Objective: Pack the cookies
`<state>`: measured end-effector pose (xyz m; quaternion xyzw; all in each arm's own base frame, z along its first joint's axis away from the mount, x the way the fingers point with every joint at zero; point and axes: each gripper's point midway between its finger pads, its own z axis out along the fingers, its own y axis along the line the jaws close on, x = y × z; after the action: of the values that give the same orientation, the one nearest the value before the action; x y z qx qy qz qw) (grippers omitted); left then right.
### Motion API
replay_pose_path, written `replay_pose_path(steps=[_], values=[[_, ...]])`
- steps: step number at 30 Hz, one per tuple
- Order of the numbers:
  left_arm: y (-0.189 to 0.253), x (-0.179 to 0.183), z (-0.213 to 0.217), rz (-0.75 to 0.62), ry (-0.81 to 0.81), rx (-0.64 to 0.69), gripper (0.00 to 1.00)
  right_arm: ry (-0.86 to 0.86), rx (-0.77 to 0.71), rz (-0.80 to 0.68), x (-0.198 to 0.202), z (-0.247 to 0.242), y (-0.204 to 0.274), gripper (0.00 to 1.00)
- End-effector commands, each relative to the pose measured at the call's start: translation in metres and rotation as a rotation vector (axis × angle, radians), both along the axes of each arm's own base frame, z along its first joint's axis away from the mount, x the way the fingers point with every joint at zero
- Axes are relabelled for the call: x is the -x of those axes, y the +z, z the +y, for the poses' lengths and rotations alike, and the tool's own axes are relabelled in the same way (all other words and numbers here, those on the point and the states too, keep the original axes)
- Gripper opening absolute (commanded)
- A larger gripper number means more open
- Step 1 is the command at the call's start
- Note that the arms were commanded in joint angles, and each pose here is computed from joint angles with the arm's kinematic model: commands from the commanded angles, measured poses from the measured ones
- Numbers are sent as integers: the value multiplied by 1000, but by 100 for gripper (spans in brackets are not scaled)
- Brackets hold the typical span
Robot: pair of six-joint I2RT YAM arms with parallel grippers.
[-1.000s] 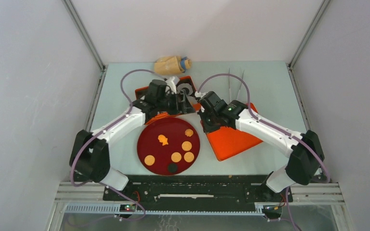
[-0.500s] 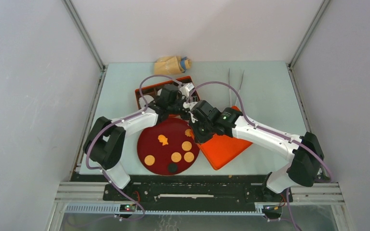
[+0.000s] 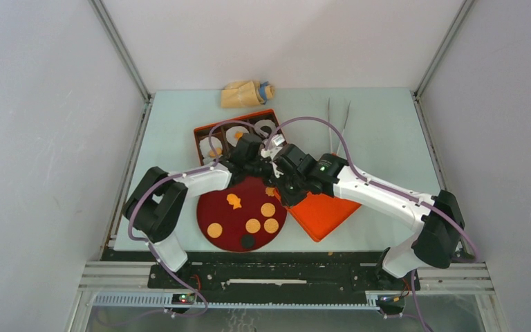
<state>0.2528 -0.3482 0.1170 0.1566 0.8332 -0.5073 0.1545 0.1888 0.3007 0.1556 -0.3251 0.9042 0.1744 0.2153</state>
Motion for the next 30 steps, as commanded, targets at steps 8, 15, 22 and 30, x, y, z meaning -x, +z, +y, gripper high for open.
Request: replay_pose_path(steps=[8, 15, 22, 30], values=[[35, 4, -8, -25, -52, 19, 13, -38, 38, -292, -17, -1, 50, 39], [69, -15, -8, -94, -11, -39, 12, -59, 183, -387, 1, -17, 48, 58], [102, -33, -8, -158, 0, -87, 12, -97, 402, -493, 15, -22, 16, 58], [119, -29, -2, -191, -4, -95, 12, -348, 693, -738, -12, -56, 2, 46]])
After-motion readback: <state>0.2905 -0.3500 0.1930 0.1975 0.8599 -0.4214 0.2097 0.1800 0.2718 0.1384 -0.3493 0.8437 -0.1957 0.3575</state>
